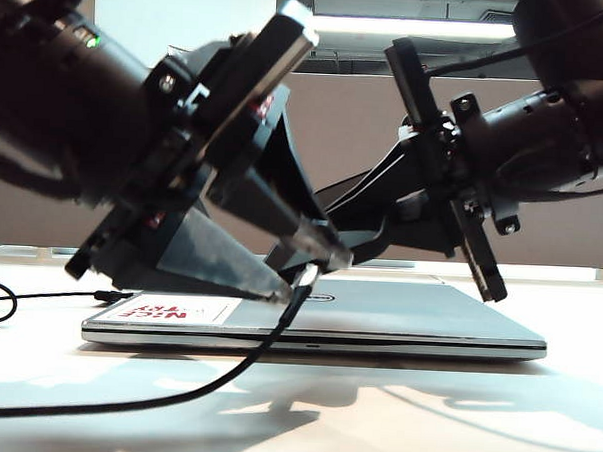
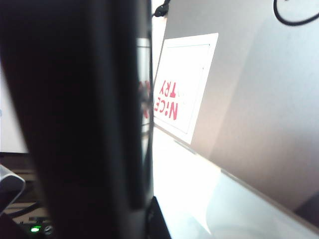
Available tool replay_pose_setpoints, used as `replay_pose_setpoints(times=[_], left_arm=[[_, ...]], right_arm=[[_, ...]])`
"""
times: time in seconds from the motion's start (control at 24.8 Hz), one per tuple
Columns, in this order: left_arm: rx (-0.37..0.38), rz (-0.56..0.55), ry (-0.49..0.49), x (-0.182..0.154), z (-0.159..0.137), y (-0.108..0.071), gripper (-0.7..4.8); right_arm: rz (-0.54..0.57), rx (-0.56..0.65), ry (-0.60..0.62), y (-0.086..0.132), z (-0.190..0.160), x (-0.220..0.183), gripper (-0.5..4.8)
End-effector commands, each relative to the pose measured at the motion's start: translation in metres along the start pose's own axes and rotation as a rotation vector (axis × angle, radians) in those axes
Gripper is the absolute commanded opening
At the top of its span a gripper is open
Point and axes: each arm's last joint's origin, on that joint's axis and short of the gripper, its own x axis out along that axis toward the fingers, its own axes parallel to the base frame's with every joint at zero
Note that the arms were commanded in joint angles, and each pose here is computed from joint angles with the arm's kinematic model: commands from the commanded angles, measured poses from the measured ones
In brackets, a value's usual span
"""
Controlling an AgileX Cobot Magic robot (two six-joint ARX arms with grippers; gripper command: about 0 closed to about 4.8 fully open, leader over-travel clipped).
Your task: Pick up the charging cable and the phone, plug the charging cable into the charging port on the phone, and finally place them back on the table.
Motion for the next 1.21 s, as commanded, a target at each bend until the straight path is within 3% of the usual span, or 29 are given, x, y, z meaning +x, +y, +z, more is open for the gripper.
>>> replay_pose_setpoints(times=[0.04, 0.2, 0.24, 0.28, 0.32, 0.56, 0.76, 0.85, 1.13, 1.21], left_arm=[[0.067, 0.002, -0.005, -0.004, 0.01, -0.007, 2.18], [0.129, -0.03, -0.062, -0.015, 0.03, -0.021, 2.06], [0.131, -0.037, -0.076, -0.017, 0.033, -0.024, 1.7], [0.134, -0.047, -0.094, -0.02, 0.038, -0.027, 0.35], [0.135, -0.05, -0.1, -0.021, 0.041, -0.029, -0.08], [0.218, -0.011, -0.087, -0.027, 0.056, -0.031, -0.06], [0.135, 0.158, -0.067, -0.035, 0.067, 0.008, -0.06], [0.156, 0.206, -0.08, -0.039, 0.073, 0.021, -0.06], [0.151, 0.237, -0.095, -0.042, 0.077, 0.03, -0.06], [0.151, 0.237, -0.095, -0.042, 0.077, 0.03, -0.06]], right_arm=[[0.018, -0.05, -0.057, 0.006, 0.008, -0.007, -0.05], [-0.055, -0.037, -0.108, 0.004, 0.015, -0.025, -0.05], [-0.074, -0.026, -0.115, 0.003, 0.016, -0.03, -0.05], [-0.11, -0.022, -0.117, 0.003, 0.019, -0.038, -0.05], [-0.135, -0.023, -0.116, 0.003, 0.021, -0.044, -0.05], [-0.309, -0.047, -0.073, 0.005, 0.049, -0.093, -0.05], [-0.383, -0.002, -0.152, -0.007, 0.069, -0.138, -0.05], [-0.384, 0.004, -0.168, -0.013, 0.076, -0.151, -0.05], [-0.387, 0.006, -0.069, -0.032, 0.104, -0.147, -0.05], [-0.437, 0.01, -0.06, -0.04, 0.115, -0.143, -0.05]])
